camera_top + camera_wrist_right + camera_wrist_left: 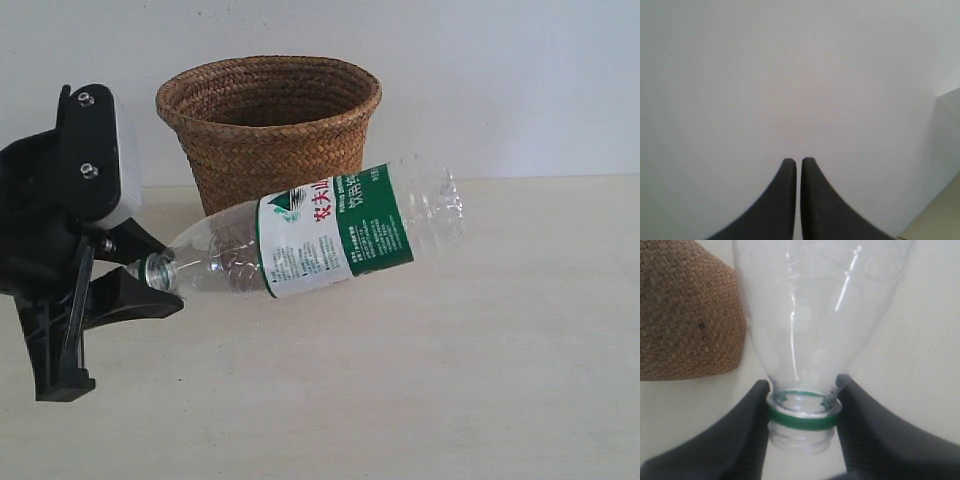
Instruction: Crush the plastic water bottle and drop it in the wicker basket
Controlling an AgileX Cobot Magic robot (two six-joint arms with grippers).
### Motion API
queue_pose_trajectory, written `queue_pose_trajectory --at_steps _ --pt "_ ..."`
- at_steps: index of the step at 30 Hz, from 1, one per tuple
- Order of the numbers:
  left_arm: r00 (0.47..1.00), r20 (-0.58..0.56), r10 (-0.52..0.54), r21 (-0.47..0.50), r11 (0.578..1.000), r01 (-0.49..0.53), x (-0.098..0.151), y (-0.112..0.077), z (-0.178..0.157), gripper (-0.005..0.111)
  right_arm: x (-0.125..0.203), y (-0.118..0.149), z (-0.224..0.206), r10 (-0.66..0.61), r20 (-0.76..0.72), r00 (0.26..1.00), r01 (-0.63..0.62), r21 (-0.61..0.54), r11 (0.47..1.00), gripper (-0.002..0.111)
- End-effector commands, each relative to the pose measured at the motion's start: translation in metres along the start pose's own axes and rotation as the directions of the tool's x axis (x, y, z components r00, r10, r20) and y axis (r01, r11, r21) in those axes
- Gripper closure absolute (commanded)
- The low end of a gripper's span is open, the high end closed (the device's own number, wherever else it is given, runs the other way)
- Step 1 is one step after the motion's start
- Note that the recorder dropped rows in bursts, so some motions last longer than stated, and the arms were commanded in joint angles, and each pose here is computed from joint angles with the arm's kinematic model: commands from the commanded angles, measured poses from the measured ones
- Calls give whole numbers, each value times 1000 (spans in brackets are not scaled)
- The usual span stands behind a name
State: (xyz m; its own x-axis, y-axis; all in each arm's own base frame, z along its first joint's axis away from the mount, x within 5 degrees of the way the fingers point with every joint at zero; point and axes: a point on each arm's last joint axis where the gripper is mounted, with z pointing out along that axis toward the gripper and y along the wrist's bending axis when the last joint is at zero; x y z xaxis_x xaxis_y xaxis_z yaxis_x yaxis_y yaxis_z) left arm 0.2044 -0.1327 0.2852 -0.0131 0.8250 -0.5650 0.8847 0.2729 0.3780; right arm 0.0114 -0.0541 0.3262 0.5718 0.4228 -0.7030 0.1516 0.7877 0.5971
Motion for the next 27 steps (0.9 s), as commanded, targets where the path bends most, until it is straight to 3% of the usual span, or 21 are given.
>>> queue_pose_trajectory --at_steps 1,5,8,10,12,15,18,21,23,25,27 --pt "999 19 -41 31 999 41 -3 -4 -2 103 0 -1 -1 -11 9 1000 11 2 1000 108" --pt "997 -61 -48 203 977 59 4 -17 5 103 0 -1 -1 -11 8 1000 11 1 1000 108" --pt "984 -178 -31 399 911 100 14 -32 16 103 0 -1 -1 -11 8 1000 11 1 1000 108" --pt "977 -213 4 413 906 86 18 -30 21 103 0 -1 -1 -11 8 1000 11 1 1000 108" --pt "979 -203 22 311 949 43 15 -17 23 103 0 -1 -1 -11 8 1000 11 1 1000 108" --pt "990 -115 77 64 995 -70 0 12 20 103 0 -1 -1 -11 8 1000 11 1 1000 108" --pt "992 -16 125 -173 977 -126 -20 38 6 103 0 -1 -1 -11 8 1000 11 1 1000 108" --pt "980 23 197 -314 932 -180 -35 54 -13 103 0 -1 -1 -11 8 1000 11 1 1000 108" --pt "993 21 115 -209 972 -109 -34 46 -16 103 0 -1 -1 -11 8 1000 11 1 1000 108" --pt "999 -21 38 -19 999 -38 -28 30 -8 103 0 -1 -1 -11 8 1000 11 1 1000 108" --pt "997 -67 -34 190 981 46 -24 13 -2 103 0 -1 -1 -11 8 1000 11 1 1000 108"
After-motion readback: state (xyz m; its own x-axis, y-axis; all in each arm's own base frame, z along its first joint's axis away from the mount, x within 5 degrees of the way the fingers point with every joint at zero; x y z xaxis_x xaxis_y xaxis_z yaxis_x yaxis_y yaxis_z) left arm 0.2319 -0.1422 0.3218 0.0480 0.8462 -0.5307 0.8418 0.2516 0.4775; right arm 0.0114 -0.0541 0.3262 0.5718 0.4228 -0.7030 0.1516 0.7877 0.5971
